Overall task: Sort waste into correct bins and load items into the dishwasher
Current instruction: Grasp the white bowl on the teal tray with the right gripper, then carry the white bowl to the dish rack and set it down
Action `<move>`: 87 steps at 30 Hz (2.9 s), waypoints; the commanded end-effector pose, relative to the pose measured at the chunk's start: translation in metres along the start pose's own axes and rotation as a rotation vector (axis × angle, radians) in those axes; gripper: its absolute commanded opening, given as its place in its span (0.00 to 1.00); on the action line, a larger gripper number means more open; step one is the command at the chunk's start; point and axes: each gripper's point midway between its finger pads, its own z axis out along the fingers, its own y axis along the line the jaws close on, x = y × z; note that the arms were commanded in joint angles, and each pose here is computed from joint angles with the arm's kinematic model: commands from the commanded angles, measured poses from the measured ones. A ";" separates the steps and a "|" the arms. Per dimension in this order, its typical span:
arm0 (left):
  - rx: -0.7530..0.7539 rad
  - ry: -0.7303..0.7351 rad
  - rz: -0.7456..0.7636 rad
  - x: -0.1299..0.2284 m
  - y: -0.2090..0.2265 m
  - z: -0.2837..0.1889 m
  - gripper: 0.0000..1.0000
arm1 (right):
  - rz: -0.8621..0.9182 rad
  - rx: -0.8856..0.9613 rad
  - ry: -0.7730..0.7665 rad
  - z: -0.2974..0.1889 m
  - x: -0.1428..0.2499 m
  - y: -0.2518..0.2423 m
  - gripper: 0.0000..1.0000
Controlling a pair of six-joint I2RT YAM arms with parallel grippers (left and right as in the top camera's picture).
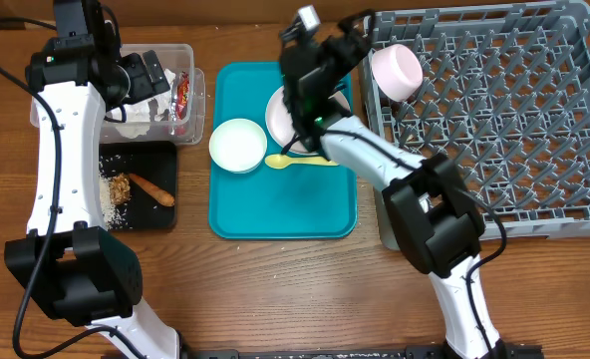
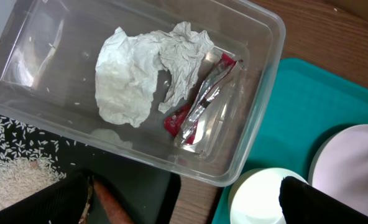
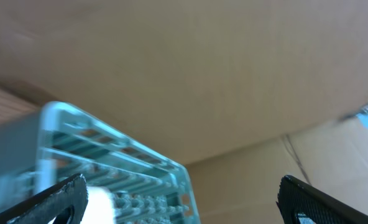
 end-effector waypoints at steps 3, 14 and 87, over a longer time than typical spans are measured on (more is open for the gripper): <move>0.008 -0.020 -0.011 -0.006 -0.003 -0.004 1.00 | 0.135 -0.086 -0.092 -0.030 -0.027 -0.001 1.00; 0.008 -0.020 -0.011 -0.006 -0.003 -0.004 1.00 | 0.458 -0.543 -0.172 -0.077 -0.046 0.008 1.00; 0.008 -0.020 -0.011 -0.006 -0.003 -0.004 1.00 | 0.879 -1.430 0.567 -0.209 0.002 0.115 0.04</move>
